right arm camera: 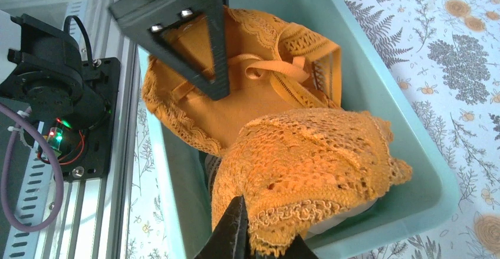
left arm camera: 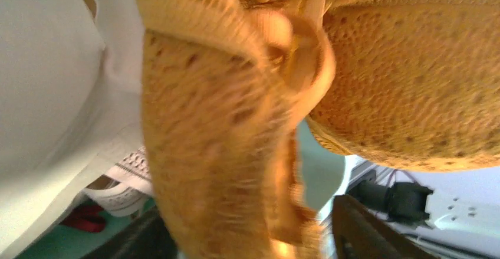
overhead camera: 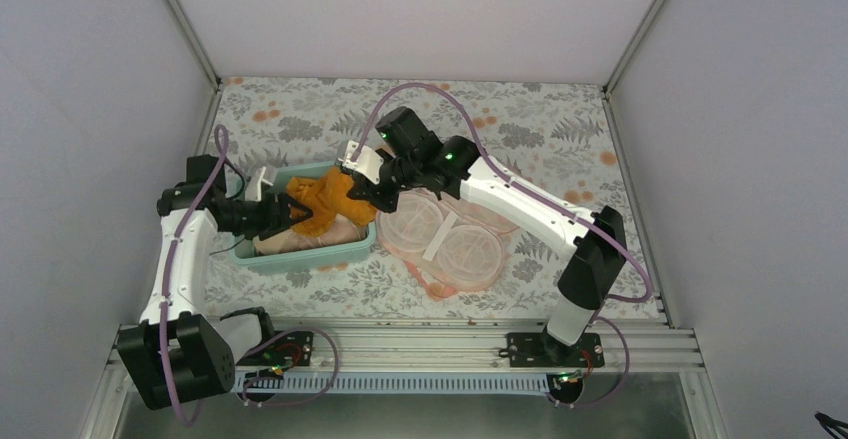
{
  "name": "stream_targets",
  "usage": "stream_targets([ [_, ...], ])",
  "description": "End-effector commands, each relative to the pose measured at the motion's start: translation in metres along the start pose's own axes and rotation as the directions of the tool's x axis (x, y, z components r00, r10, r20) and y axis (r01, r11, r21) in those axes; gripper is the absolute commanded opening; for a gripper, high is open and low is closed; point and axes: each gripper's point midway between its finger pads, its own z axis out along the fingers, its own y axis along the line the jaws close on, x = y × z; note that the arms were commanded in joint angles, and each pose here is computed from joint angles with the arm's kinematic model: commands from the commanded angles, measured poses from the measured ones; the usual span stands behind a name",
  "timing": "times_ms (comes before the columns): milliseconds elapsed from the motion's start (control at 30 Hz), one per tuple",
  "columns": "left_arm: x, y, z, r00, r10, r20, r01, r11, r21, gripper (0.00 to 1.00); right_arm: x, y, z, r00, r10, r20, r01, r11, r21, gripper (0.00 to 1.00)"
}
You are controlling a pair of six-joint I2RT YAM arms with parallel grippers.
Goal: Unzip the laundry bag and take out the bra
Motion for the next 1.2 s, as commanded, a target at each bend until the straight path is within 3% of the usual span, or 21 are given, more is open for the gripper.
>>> stream_targets([
  [0,-0.024,-0.026,-0.017,0.993,0.076,0.088,-0.082,0.995,0.059,0.78,-0.001,0.000,-0.010,1.000,-0.015,-0.007,0.016,0.999,0.034,0.04],
  [100,-0.039,-0.023,-0.030,0.979,0.153,0.133,-0.147,0.988,-0.051,0.99,0.005,-0.004,-0.006,1.000,0.008,-0.020,-0.007,0.999,0.033,0.04],
  [333,-0.063,0.009,-0.059,0.957,0.223,0.185,-0.144,0.921,-0.362,1.00,0.013,-0.014,0.001,0.998,0.037,-0.044,-0.035,0.999,0.041,0.04],
  [500,-0.092,-0.038,-0.082,0.885,0.383,0.264,-0.297,0.902,-0.314,1.00,0.012,-0.019,0.000,0.999,0.035,-0.040,-0.033,0.998,0.049,0.04],
  [533,-0.099,-0.057,-0.089,0.837,0.473,0.276,-0.394,0.870,-0.296,1.00,0.012,-0.020,0.000,0.999,0.034,-0.039,-0.032,0.998,0.049,0.04],
  [600,-0.108,-0.094,-0.108,0.675,0.683,0.279,-0.609,0.729,-0.311,0.99,0.012,-0.021,0.000,0.999,0.033,-0.038,-0.031,0.998,0.050,0.04],
  [633,-0.107,-0.112,-0.114,0.548,0.796,0.256,-0.727,0.605,-0.325,0.98,0.012,-0.021,0.001,0.999,0.033,-0.040,-0.031,0.998,0.048,0.04],
  [667,-0.097,-0.123,-0.117,0.390,0.899,0.200,-0.838,0.436,-0.327,0.97,0.013,-0.021,0.002,0.999,0.032,-0.043,-0.030,0.998,0.048,0.04],
  [733,-0.058,-0.120,-0.110,0.103,0.993,0.049,-0.959,0.112,-0.259,0.96,0.012,-0.021,0.002,0.999,0.029,-0.037,-0.027,0.999,0.045,0.04],
  [800,-0.036,-0.087,-0.093,-0.037,0.994,-0.099,-0.973,-0.059,-0.223,0.93,0.010,-0.021,0.002,0.999,0.027,-0.031,-0.026,0.999,0.046,0.04],
  [900,-0.014,-0.024,-0.070,-0.183,0.920,-0.346,-0.973,-0.221,-0.072,0.92,0.008,-0.021,0.002,1.000,0.024,-0.021,-0.023,0.999,0.041,0.04],
  [967,0.000,-0.003,-0.059,-0.262,0.887,-0.380,-0.961,-0.277,0.015,0.96,0.006,-0.020,0.003,1.000,0.024,-0.015,-0.023,0.999,0.035,0.04],
  [1033,0.000,0.001,-0.049,-0.249,0.899,-0.361,-0.965,-0.261,0.016,0.98,0.006,-0.020,0.003,0.999,0.029,-0.016,-0.028,0.999,0.033,0.04],
  [1167,-0.025,0.014,-0.028,-0.144,0.925,-0.351,-0.982,-0.178,-0.069,0.91,0.007,-0.020,0.004,0.999,0.034,-0.014,-0.033,0.999,0.029,0.04],
])
